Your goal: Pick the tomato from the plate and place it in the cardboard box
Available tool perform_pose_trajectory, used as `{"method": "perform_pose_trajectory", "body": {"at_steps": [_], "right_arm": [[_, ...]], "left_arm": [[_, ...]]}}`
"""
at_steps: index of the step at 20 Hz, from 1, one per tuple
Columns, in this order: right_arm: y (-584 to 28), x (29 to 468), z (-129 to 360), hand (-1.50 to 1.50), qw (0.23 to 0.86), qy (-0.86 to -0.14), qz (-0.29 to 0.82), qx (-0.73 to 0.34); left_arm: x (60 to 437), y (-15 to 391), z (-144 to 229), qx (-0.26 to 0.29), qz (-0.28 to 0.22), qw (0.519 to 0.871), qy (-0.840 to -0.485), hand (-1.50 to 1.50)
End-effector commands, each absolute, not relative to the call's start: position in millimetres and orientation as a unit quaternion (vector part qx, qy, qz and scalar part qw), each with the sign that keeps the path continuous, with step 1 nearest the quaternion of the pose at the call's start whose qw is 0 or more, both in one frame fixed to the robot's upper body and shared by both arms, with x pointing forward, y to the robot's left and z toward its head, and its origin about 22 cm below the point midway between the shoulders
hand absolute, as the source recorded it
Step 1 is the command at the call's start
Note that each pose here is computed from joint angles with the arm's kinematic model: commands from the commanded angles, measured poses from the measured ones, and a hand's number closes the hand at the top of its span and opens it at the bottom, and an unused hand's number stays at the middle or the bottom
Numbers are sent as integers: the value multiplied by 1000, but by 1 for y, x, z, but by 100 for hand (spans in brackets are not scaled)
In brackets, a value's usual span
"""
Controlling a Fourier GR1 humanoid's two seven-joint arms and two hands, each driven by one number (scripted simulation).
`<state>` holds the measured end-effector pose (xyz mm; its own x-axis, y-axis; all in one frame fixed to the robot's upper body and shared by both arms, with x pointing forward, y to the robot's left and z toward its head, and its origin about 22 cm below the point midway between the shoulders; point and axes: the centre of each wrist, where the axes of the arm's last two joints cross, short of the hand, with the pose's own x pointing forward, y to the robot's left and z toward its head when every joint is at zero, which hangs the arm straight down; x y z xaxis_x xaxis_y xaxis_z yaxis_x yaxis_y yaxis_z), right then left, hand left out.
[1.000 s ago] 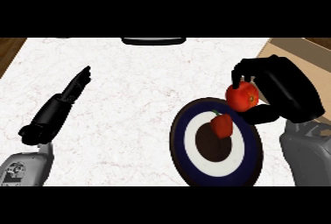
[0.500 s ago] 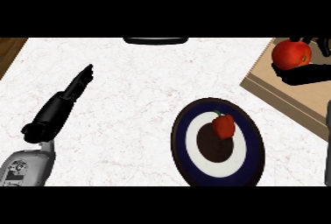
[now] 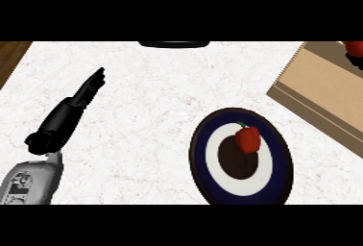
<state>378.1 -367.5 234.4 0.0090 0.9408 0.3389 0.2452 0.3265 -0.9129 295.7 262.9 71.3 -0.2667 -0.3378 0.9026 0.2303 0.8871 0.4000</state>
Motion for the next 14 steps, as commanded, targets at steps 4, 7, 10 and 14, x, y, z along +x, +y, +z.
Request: {"method": "perform_pose_trajectory", "body": {"at_steps": [4, 7, 10, 14], "right_arm": [[-429, 380, 207, 150, 620, -517, 408, -426], [-452, 381, 205, 150, 628, -510, 424, -408], [-456, 382, 187, 150, 638, -451, 470, -411], [-467, 384, 196, -150, 664, -442, 498, -341]], "left_arm": [[286, 260, 69, 33, -238, 602, -762, 0], [299, 272, 71, 35, -233, 603, -762, 0], [299, 270, 72, 34, -244, 596, -765, 0], [293, 259, 70, 28, -238, 597, -766, 0]]}}
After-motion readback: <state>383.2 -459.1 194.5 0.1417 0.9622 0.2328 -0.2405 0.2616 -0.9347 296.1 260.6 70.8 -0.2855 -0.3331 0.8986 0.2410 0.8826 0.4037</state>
